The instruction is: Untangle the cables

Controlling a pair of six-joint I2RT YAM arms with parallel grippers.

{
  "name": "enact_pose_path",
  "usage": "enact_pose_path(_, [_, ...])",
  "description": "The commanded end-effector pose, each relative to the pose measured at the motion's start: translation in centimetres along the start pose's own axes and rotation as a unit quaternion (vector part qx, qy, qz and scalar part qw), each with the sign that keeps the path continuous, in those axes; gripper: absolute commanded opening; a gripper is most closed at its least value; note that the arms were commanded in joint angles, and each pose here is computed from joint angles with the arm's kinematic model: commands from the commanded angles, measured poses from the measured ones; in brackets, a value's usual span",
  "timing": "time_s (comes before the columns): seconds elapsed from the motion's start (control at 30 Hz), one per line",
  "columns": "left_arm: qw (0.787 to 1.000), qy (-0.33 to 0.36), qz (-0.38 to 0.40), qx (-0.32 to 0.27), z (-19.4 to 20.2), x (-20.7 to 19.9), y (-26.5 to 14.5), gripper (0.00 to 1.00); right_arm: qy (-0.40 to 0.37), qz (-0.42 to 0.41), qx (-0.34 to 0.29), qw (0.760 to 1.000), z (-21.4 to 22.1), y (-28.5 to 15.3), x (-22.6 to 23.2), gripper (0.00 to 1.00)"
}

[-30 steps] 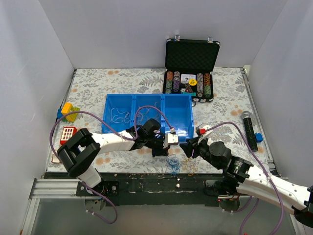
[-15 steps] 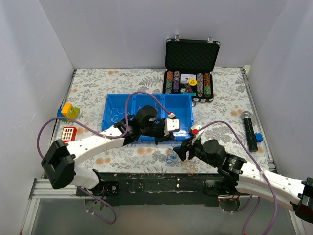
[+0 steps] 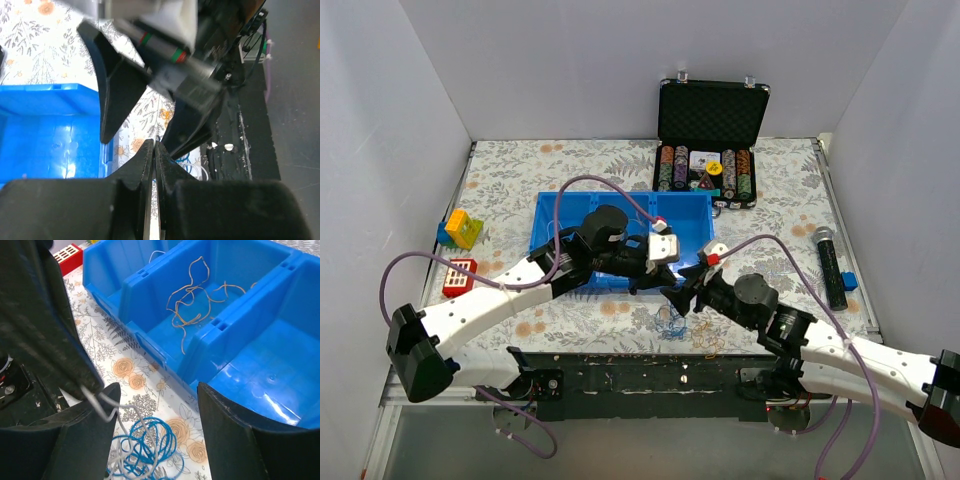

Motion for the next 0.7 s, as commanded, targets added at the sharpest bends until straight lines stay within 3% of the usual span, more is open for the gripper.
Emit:
enact_pose_path(0.0, [0.999,0.009,0.018,-0.036,-3.9,-1.4,-1.4,0.0,-0.011,-0.025,-0.029,0.999,-2.4,1.5,1.1,0.68])
enact_pose_path(0.2, [0.997,0.029,-0.001,-0.071,-7.8,-1.3,-3.0,0.0,0.004,-0.035,0.013,0.999,1.1,1.9,1.4,0.56])
enact_pose_path(0.67, [0.965,0.145,-0.092,-0.198,-20.9,-0.8,-9.9,0.0,0.039,-0.038,0.106,0.993,9.5,0.6,1.1,0.55])
Point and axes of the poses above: each gripper's point midway between its finger pads, its own y axis out along the fingers, its own x axis along the line the jaws close on, z = x × y, the point moved 2 cm from there along -y, back along the fingers, and after that the axes turned 4 degrees about -y, right-handed, at the moved point
